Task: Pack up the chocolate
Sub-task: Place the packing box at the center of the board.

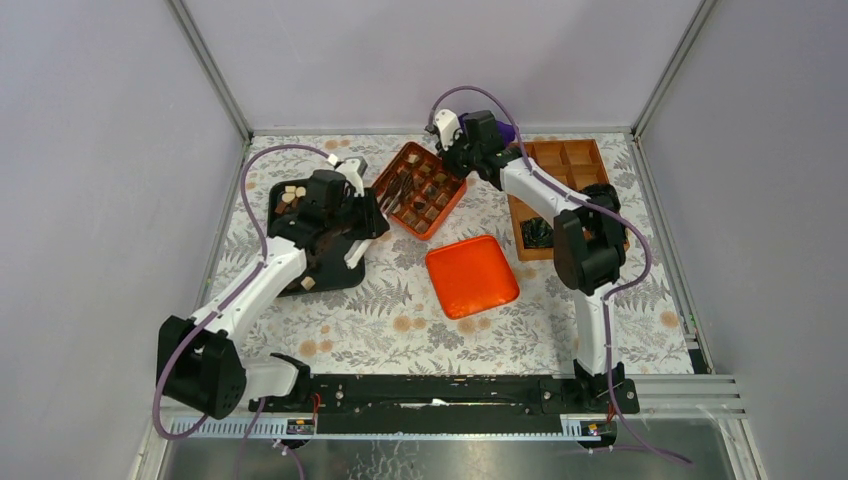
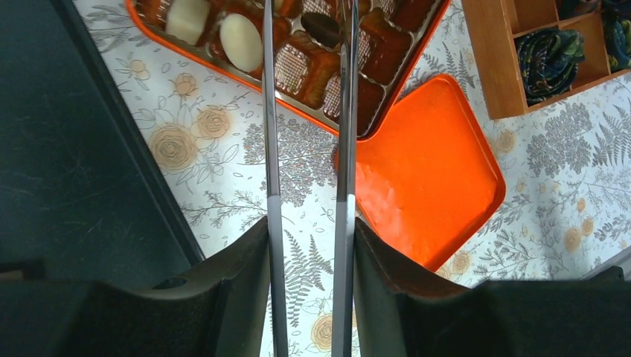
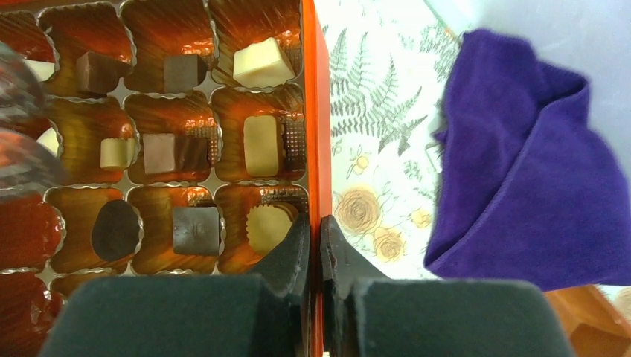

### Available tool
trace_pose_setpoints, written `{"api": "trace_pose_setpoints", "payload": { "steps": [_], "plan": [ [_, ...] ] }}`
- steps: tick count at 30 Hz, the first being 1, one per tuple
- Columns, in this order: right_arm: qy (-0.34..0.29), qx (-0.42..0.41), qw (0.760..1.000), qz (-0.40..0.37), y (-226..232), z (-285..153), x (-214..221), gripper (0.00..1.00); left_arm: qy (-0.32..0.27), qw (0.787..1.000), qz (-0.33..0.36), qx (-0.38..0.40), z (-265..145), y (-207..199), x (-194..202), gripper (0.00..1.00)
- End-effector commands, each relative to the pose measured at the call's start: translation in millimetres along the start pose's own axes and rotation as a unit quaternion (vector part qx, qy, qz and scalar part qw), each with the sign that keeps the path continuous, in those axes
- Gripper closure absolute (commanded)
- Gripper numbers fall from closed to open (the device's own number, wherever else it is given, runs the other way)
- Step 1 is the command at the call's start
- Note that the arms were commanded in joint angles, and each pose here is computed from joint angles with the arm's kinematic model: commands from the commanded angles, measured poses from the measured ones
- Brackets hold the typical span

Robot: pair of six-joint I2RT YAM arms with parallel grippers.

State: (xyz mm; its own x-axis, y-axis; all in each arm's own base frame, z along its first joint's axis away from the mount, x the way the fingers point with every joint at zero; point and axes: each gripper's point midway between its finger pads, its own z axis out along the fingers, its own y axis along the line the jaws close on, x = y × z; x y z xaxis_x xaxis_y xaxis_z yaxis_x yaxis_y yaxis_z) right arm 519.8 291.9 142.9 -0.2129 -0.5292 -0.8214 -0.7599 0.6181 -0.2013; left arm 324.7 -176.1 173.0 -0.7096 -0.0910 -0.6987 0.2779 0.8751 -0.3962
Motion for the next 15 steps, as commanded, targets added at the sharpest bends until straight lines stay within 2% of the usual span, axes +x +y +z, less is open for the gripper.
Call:
{"api": "trace_pose_setpoints", "payload": {
  "steps": [1,7,12,15],
  "plan": [
    [-0.036,-0.001,0.997,0.066,-16,4,-14,1.00,-0.061,0.998,0.002,-0.025,-23,-3,-32,0.55],
    [-0.008,-0.009,0.989,0.150,-29,24,21,1.00,-0.076,0.995,-0.006,-0.066,-38,11,-30,0.55],
    [0.013,-0.015,0.981,0.193,-33,37,48,0.99,-0.064,0.990,-0.015,-0.121,-51,31,-21,0.55],
    [0.022,-0.026,0.978,0.206,-29,38,57,0.85,-0.054,0.986,-0.025,-0.155,-61,46,-17,0.55]
  ]
}}
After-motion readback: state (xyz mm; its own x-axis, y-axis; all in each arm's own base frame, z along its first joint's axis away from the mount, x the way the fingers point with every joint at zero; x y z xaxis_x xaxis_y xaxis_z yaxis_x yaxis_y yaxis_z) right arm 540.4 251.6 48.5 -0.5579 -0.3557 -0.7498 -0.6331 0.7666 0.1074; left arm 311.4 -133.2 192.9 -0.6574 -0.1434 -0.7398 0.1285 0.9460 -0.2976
